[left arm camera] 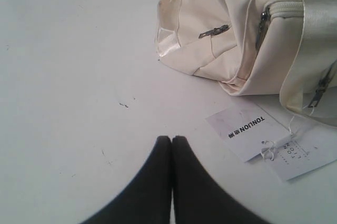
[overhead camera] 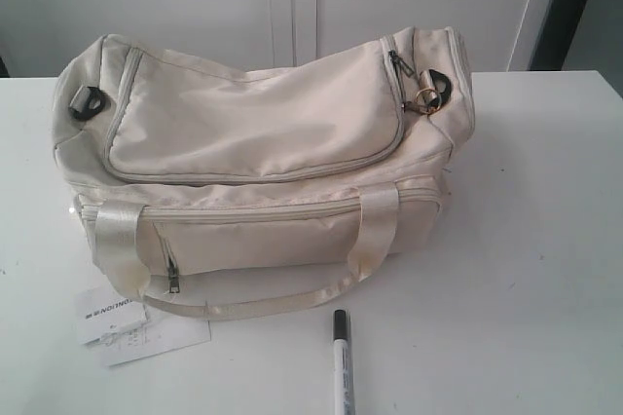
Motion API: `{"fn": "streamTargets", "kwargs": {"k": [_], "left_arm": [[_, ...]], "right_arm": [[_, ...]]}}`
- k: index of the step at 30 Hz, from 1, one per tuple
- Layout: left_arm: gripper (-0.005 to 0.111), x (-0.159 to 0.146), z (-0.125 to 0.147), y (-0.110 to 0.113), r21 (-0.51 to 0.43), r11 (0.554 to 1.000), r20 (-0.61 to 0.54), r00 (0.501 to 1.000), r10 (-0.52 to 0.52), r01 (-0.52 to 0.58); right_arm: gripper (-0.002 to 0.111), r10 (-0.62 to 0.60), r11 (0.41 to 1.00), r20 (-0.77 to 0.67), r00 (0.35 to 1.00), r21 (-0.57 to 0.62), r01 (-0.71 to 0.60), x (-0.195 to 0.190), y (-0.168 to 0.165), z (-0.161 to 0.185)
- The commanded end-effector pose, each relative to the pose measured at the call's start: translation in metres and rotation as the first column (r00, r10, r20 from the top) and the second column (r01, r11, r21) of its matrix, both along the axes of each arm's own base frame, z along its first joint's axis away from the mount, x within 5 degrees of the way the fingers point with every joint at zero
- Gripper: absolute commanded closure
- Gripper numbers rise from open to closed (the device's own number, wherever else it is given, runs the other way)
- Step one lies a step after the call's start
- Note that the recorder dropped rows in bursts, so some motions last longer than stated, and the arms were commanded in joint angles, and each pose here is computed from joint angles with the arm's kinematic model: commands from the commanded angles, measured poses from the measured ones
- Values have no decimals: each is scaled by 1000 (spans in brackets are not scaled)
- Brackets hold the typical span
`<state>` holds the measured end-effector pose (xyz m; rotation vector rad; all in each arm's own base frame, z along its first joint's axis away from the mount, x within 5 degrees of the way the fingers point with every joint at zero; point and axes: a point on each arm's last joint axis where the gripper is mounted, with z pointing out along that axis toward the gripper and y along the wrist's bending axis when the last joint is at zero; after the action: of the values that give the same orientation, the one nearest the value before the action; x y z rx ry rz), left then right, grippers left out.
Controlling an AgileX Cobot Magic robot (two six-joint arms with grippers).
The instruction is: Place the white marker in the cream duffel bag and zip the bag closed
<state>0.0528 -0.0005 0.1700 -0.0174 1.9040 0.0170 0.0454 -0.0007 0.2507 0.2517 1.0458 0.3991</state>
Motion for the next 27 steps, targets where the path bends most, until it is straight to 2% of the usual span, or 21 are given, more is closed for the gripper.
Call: {"fn": "streamTargets", "kwargs": {"k": [1, 5, 11, 14, 18, 27], "left_arm": [[107, 0, -1, 0, -7, 1000, -3, 1000, 0, 0], [107, 0, -1, 0, -7, 1000, -3, 1000, 0, 0], [107, 0, -1, 0, -7, 1000, -3, 1000, 0, 0], [107, 0, -1, 0, -7, 1000, -3, 1000, 0, 0], [107, 0, -1, 0, -7, 1000, -3, 1000, 0, 0], [107, 0, -1, 0, -7, 1000, -3, 1000, 0, 0]], "right_arm": [[108, 24, 999, 91, 996, -27, -21, -7, 3, 18], [108, -2, 998, 123, 992, -66, 11, -2, 3, 67], [108, -28, 992, 0, 1000, -120, 28, 57, 2, 122], [108, -33, 991, -46, 998, -132, 27, 79, 2, 131], [108, -52, 978, -168, 984, -207, 17, 111, 3, 139], [108, -108, 965, -411, 905, -263, -4, 156, 0, 142]]}}
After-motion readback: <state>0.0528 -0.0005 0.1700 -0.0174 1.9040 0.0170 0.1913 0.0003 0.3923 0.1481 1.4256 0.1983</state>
